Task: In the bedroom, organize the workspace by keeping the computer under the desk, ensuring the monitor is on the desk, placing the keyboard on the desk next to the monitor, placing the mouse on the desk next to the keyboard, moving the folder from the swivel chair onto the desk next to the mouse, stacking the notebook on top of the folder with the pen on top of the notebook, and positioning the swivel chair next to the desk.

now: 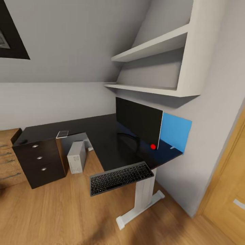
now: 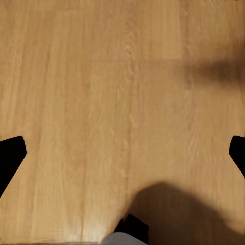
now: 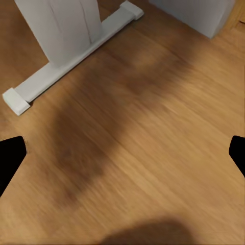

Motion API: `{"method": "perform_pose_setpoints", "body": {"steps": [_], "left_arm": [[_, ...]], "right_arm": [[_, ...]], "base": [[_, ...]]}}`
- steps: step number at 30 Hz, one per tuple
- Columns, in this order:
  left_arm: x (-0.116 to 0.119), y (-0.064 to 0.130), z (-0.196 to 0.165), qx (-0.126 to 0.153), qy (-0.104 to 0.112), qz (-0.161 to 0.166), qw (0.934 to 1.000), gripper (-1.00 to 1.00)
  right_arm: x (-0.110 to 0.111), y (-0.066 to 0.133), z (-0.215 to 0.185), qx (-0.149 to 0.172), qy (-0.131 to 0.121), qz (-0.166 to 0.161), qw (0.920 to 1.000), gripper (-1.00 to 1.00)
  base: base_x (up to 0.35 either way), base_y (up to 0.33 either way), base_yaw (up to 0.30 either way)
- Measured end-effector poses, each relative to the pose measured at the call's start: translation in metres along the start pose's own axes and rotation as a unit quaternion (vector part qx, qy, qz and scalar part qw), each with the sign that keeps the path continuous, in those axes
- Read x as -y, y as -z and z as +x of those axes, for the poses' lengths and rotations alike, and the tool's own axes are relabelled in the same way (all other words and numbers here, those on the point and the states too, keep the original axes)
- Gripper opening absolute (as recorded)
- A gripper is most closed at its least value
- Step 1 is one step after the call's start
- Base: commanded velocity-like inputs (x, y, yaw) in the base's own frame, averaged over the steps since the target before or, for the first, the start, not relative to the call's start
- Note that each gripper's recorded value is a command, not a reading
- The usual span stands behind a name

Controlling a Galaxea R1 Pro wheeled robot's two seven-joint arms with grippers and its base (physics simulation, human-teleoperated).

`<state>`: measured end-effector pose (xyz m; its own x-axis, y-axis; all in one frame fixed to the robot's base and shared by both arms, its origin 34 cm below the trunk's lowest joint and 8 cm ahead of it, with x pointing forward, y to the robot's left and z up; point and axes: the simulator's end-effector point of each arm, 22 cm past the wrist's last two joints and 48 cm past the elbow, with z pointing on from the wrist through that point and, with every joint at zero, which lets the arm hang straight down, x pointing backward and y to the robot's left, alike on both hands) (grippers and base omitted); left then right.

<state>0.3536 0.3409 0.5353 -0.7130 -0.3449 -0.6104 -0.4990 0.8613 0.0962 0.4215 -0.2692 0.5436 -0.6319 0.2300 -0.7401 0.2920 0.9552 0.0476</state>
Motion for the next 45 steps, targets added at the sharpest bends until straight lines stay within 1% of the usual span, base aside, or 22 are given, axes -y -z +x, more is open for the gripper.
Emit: {"method": "perform_pose_setpoints", "body": {"steps": [13,22,37,45], "left_arm": [[0.001,0.001,0.002,-0.002,0.002,-0.001,1.0,1.0],[-0.004,-0.001,0.003,-0.004,0.002,-0.006,1.0,1.0],[-0.004,0.0,0.009,-0.012,-0.001,-0.007,0.9999,1.0],[-0.005,0.0,0.012,-0.015,-0.003,-0.008,0.9999,1.0]], "right_arm": [[0.006,-0.002,-0.003,0.004,-0.001,0.004,1.0,1.0],[0.021,-0.005,-0.008,0.009,0.003,0.014,0.9999,1.0],[0.023,-0.005,-0.005,0.006,0.004,0.015,0.9999,1.0],[0.031,-0.006,-0.005,0.004,0.008,0.02,0.9998,1.0]], "base": [[0.0,0.0,0.249],[0.0,-0.009,0.192],[0.101,-0.271,0.212],[0.032,-0.322,0.221]]}}
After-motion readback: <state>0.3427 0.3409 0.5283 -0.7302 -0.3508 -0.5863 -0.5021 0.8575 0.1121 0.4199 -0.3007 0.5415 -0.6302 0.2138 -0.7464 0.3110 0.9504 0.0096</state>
